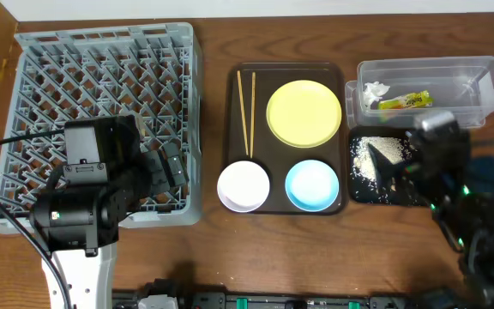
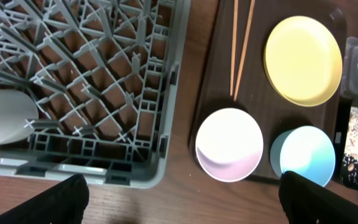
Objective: Sort waste into correct bins and load items into the dishwasher
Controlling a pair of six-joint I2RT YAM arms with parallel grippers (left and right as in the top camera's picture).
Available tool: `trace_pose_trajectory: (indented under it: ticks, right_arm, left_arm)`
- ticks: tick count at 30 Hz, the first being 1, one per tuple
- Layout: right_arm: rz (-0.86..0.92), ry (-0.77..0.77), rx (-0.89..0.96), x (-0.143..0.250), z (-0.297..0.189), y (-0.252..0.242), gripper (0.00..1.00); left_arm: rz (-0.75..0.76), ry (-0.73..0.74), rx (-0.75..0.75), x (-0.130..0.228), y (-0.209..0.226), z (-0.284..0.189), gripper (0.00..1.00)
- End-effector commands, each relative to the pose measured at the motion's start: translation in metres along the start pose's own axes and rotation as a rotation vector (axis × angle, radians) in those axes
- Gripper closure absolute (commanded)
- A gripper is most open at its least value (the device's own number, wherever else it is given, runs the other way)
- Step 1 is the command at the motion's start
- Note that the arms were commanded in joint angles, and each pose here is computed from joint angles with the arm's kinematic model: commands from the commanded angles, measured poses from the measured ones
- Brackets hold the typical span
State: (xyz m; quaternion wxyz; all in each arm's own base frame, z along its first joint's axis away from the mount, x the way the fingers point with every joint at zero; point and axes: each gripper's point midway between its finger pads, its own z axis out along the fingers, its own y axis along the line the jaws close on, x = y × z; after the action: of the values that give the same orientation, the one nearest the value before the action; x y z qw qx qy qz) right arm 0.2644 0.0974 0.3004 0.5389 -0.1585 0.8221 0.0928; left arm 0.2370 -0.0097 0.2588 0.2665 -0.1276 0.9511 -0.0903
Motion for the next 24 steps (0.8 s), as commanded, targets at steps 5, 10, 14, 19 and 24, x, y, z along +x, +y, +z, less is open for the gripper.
trace_pose_trajectory:
  ticks: [5,10,14,19,24]
  right_arm:
    - [0.041,-0.041,0.001,0.063,-0.012,-0.013,0.01]
    - [0.049,-0.065,0.042,0.093,-0.017,-0.019,0.01]
    - [0.051,-0.094,0.063,0.114,-0.015,-0.021,0.01]
    - [0.041,-0.153,0.073,0.133,-0.006,-0.022,0.01]
    - [0.028,-0.215,0.078,0.151,0.008,-0.023,0.01]
  left_arm:
    - [0.017,-0.007,0.006,-0.002,-0.002,-0.003,0.02]
    - [0.017,-0.007,0.006,-0.002,-0.002,-0.003,0.02]
    - [0.017,-0.007,0.006,-0.002,-0.002,-0.003,0.02]
    - [0.017,-0.007,0.006,-0.002,-0.002,-0.003,0.02]
    - [0.017,-0.007,0.006,-0.002,-0.002,-0.003,0.02]
